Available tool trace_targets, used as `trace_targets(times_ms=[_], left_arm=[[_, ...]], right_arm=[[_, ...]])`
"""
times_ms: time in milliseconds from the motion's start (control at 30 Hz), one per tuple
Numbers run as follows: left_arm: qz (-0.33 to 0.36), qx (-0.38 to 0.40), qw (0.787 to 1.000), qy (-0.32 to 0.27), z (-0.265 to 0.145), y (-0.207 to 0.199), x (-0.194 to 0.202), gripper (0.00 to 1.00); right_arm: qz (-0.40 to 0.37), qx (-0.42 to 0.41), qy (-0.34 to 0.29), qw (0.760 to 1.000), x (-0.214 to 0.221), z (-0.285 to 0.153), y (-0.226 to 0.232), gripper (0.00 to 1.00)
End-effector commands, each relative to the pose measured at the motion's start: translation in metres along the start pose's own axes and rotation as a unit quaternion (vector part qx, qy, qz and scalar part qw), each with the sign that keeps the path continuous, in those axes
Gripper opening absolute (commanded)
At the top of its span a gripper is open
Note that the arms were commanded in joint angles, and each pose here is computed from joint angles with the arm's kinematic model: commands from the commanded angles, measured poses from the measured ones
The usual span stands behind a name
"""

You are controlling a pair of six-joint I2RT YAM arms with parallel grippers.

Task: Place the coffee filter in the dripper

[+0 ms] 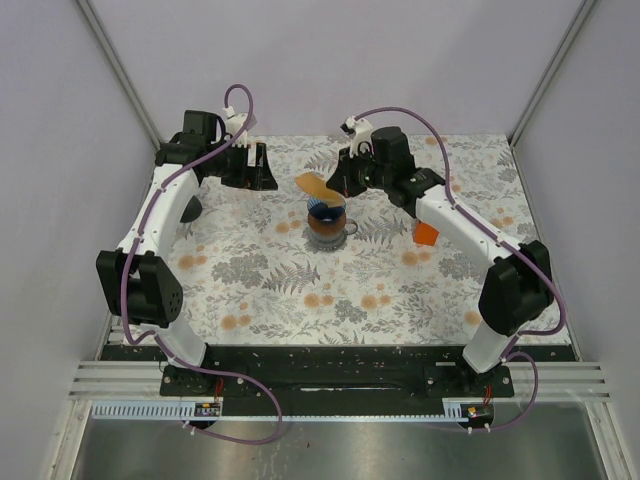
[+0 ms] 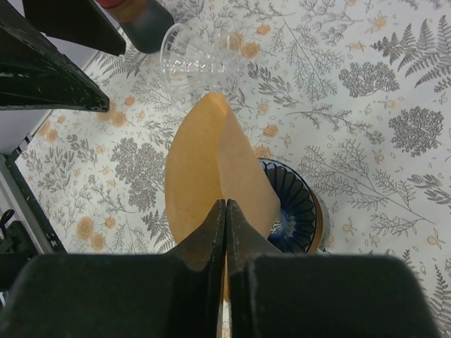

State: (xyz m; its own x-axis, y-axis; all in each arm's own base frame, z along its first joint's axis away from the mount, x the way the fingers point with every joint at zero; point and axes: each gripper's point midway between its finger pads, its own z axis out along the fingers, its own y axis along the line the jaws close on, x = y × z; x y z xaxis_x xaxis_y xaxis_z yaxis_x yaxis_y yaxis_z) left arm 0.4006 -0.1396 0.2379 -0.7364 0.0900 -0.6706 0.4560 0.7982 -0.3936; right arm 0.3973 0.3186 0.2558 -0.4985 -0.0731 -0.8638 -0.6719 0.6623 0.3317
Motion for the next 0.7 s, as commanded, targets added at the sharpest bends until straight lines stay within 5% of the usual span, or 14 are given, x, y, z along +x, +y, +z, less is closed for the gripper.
trace_targets(times_ms=[0, 433, 600, 667], left_arm=[[0.013, 0.017, 0.999, -0.026, -0.009, -0.009, -0.014, 0.85], [0.009, 0.002, 1.0, -0.009, 0.026, -0.021, -0.011, 0.86], [0.013, 0.006, 1.0, 0.0, 0.034, -0.025, -0.011, 0.86], [0.015, 0.007, 1.0, 0.0, 0.035, -0.027, -0.012, 0.86]], right_arm=[[0.002, -0.011, -0.008, 1.0, 0.0, -0.003, 0.006, 0.0], [0.004, 0.042, 0.024, 0.999, 0.021, 0.005, -0.019, 0.02], [-0.011, 0.071, 0.031, 0.997, 0.019, -0.002, -0.028, 0.37], [-0.025, 0.075, 0.022, 0.997, 0.009, -0.007, -0.027, 0.41]])
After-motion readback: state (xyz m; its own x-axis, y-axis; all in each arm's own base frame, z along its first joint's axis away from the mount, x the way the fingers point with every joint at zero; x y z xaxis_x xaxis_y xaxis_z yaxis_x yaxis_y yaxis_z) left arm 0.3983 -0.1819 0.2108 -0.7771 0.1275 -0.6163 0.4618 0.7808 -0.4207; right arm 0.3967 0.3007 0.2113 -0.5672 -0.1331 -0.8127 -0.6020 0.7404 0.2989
